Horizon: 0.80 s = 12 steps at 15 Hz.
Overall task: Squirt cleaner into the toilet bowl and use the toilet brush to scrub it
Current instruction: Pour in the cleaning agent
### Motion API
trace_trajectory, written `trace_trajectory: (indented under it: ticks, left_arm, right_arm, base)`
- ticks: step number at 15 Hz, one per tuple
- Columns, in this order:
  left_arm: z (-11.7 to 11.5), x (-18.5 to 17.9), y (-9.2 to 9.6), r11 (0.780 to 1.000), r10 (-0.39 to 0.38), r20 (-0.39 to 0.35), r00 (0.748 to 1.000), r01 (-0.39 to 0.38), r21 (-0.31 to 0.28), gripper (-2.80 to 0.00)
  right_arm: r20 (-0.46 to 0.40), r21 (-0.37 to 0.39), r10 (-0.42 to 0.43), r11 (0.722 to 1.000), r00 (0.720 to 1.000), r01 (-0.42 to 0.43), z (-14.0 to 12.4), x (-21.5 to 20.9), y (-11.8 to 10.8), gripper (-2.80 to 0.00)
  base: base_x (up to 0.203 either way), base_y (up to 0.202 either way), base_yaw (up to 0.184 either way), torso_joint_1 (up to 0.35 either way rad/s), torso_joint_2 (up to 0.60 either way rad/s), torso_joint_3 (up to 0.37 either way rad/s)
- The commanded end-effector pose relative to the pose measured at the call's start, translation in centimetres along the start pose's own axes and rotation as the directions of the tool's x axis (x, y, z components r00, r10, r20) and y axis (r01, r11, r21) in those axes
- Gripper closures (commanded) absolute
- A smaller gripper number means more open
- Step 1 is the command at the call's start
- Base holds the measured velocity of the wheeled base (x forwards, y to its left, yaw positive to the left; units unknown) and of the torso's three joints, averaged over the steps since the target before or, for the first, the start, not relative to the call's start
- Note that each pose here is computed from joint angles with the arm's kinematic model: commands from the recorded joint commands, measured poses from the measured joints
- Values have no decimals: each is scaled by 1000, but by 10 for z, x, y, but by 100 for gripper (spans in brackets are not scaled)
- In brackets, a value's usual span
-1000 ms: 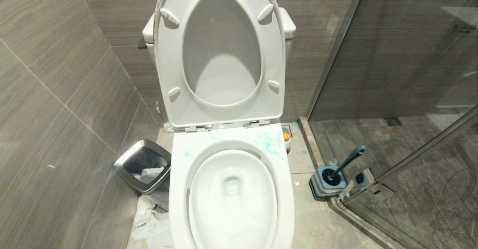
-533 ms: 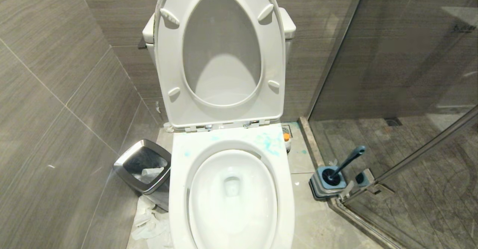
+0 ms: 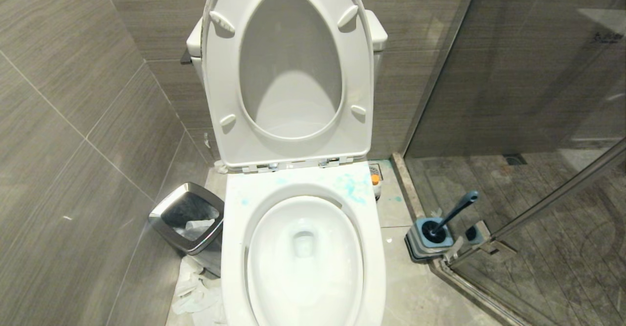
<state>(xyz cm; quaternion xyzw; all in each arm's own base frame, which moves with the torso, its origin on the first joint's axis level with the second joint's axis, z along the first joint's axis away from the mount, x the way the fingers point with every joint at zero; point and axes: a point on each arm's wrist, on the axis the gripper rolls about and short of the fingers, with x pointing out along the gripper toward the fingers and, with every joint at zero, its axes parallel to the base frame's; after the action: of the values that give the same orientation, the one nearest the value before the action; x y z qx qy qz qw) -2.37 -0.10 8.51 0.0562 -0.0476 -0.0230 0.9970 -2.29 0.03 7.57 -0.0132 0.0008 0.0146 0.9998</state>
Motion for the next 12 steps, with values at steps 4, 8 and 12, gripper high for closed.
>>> trace_trajectory:
  ticks: [4,8,12]
  left_arm:
    - [-10,0,-1,1000,-11,-93,996,11,-9,0]
    - [-10,0,-1,999,2,-93,996,-6,-42,0]
    - [-10,0,-1,998,13,-93,996,-19,-65,0]
  right_arm:
    - [-1,-1,0,1000,1000,0,0,0,0,0]
    - [0,0,1,1000,1000,-1,0,0,0,0]
    - [-1,-1,0,1000,1000,0,0,0,0,0]
  base:
    - [0,0,0,0,0,0]
    - [0,0,0,0,0,0]
    - [0,0,0,0,0,0]
